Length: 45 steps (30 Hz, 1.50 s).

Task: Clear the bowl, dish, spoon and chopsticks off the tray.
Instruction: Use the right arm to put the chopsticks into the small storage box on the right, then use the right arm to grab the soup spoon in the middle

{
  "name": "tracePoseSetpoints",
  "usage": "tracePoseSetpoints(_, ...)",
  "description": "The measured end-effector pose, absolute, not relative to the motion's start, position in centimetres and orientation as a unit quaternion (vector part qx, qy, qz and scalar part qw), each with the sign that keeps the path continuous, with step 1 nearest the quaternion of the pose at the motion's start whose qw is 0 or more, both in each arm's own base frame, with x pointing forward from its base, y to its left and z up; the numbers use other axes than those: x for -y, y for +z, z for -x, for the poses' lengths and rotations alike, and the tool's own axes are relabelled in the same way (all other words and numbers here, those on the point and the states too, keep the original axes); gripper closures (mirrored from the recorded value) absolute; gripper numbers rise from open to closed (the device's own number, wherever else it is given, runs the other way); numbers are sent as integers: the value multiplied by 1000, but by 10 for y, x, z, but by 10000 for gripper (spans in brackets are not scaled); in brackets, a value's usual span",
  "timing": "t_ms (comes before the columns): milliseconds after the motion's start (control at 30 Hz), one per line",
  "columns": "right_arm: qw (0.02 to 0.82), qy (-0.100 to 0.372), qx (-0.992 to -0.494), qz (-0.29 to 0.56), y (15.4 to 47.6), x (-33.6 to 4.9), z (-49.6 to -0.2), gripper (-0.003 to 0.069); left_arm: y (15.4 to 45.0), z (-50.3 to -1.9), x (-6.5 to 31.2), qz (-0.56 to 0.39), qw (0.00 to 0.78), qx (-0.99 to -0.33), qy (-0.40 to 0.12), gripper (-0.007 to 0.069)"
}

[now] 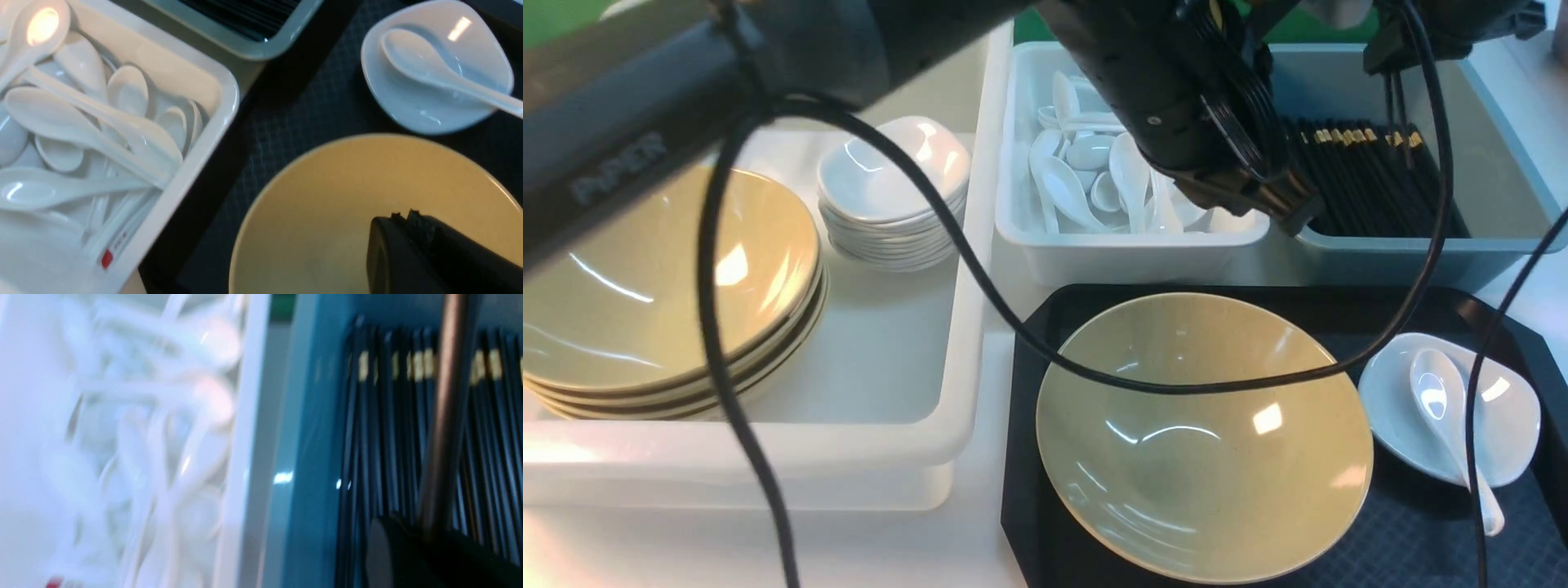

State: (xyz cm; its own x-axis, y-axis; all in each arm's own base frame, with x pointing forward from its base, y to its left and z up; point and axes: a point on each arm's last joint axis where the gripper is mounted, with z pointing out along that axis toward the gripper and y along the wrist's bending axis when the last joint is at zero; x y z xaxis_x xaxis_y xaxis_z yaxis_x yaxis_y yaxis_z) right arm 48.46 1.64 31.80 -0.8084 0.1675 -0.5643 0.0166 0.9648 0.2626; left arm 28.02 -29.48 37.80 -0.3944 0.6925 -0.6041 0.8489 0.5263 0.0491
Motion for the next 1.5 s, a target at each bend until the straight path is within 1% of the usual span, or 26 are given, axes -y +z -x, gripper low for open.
tracePoseSetpoints(33,305,126,-942,-66,304,-9,-500,571,384,-275,289,-470,284,-825,-131,635)
tracePoseSetpoints(133,287,127,-945,-91,269,1,-519,564,400,-263,276,-472,282,-826,-124,635)
tracePoseSetpoints(200,275,126,-948,-96,252,4,-526,552,409,-256,269,-470,289,-825,-125,635)
tracePoseSetpoints(233,266,124,-951,-98,240,6,-529,513,419,-246,258,-467,301,-821,-127,635)
tracePoseSetpoints(267,262,123,-952,-96,236,6,-530,487,422,-243,255,-466,307,-820,-129,635)
tracePoseSetpoints(300,259,122,-953,-97,234,6,-530,472,423,-242,254,-466,309,-819,-129,635)
tracePoseSetpoints(400,243,123,-958,-91,237,5,-526,319,429,-230,241,-458,342,-809,-137,635)
tracePoseSetpoints(433,242,123,-958,-90,238,5,-525,309,429,-230,241,-458,344,-808,-137,635)
tracePoseSetpoints(467,234,122,-961,-81,243,5,-522,248,430,-226,237,-453,360,-803,-141,635)
tracePoseSetpoints(500,218,118,-967,-64,249,4,-516,204,429,-223,233,-449,375,-798,-143,635)
tracePoseSetpoints(567,216,107,-970,-33,267,4,-505,147,427,-217,226,-446,392,-792,-142,635)
tracePoseSetpoints(600,216,106,-970,-29,269,4,-504,144,426,-216,224,-445,394,-791,-142,635)
tracePoseSetpoints(700,238,94,-967,2,309,-1,-481,120,423,-204,212,-442,403,-788,-144,635)
tracePoseSetpoints(767,253,84,-963,35,340,-9,-454,115,418,-194,202,-442,402,-789,-142,635)
tracePoseSetpoints(800,250,75,-964,48,346,-12,-442,114,416,-191,198,-443,401,-789,-142,635)
tracePoseSetpoints(833,259,61,-962,61,363,-15,-422,114,414,-187,194,-443,400,-790,-142,635)
tracePoseSetpoints(933,250,26,-965,79,379,-19,-374,114,405,-179,186,-442,401,-790,-142,635)
tracePoseSetpoints(1033,218,15,-973,81,371,-17,-330,114,397,-176,183,-437,407,-789,-144,635)
tracePoseSetpoints(1133,179,10,-981,72,347,-14,-281,114,385,-178,186,-428,415,-788,-153,635)
tracePoseSetpoints(1167,186,10,-980,71,350,-14,-280,114,384,-178,186,-427,416,-788,-154,635)
tracePoseSetpoints(1200,176,11,-983,59,330,-13,-260,114,380,-179,188,-421,421,-786,-163,635)
tracePoseSetpoints(1233,175,13,-983,50,319,-13,-251,114,377,-180,190,-414,427,-785,-172,635)
tracePoseSetpoints(1267,178,13,-983,48,319,-12,-248,114,377,-180,190,-413,428,-785,-173,635)
tracePoseSetpoints(1300,170,14,-985,37,302,-12,-238,114,376,-181,192,-405,434,-783,-183,635)
tracePoseSetpoints(1400,155,16,-988,24,270,-11,-228,114,375,-184,196,-394,439,-782,-198,635)
tracePoseSetpoints(1500,133,15,-991,20,247,-11,-228,114,373,-186,199,-390,438,-784,-205,635)
